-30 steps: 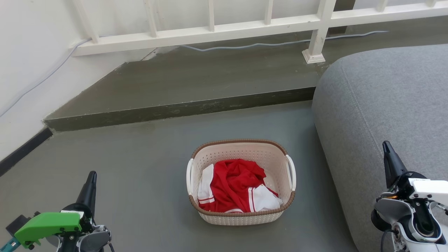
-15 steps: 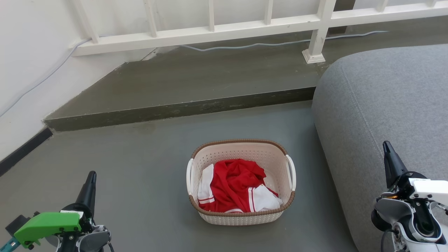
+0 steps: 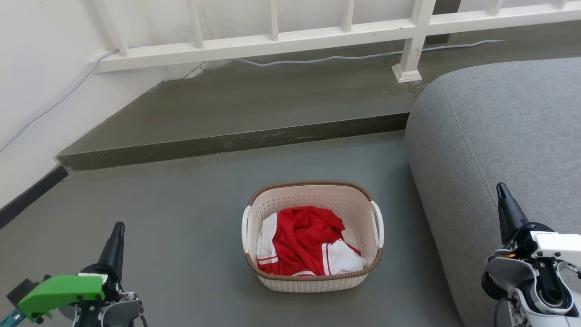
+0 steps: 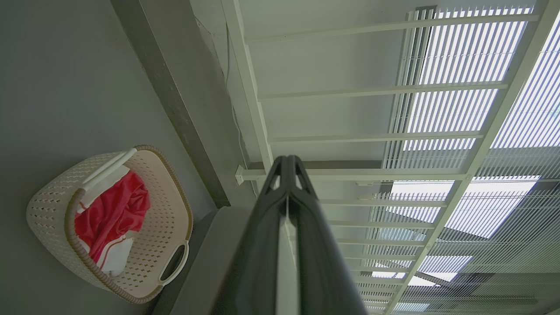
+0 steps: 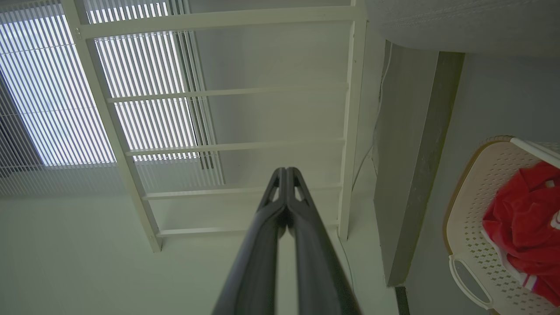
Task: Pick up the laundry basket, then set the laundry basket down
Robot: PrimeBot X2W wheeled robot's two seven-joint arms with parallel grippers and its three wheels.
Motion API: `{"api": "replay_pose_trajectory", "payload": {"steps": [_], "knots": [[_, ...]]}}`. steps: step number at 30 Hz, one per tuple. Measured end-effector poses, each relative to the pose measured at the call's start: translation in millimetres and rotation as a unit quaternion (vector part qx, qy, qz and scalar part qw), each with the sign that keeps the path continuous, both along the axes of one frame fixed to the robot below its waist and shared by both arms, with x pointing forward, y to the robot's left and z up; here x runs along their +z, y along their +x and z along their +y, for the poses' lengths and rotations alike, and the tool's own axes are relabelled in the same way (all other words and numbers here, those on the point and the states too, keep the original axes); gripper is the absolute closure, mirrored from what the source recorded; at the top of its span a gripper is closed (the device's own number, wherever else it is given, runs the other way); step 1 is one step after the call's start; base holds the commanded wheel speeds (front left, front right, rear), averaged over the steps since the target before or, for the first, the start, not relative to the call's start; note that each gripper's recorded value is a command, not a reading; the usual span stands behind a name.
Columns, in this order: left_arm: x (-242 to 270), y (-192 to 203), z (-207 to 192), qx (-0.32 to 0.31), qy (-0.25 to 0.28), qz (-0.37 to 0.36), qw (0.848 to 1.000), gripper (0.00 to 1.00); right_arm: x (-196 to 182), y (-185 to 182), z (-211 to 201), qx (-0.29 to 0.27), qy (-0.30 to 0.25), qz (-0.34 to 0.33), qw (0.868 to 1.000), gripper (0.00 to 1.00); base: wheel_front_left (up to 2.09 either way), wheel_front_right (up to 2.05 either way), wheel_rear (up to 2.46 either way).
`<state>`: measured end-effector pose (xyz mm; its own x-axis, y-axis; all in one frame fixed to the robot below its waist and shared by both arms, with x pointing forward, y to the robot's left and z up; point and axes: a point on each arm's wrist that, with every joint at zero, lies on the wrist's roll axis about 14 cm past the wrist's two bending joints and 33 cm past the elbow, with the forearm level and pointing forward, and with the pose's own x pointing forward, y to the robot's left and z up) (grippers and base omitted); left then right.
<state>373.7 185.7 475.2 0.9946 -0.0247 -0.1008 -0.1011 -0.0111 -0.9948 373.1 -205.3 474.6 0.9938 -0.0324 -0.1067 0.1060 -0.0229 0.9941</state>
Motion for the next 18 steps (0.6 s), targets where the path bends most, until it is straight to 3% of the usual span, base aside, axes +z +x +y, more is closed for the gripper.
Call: {"api": "replay_pose_trajectory", "payload": {"steps": [18], "knots": [[0.1,0.0,0.5,0.001,0.000,0.000,1.000,1.00,1.2,0.1,0.6,0.001,0.000,-0.004,1.000,1.00,0.00,0.00,0.00]]}}
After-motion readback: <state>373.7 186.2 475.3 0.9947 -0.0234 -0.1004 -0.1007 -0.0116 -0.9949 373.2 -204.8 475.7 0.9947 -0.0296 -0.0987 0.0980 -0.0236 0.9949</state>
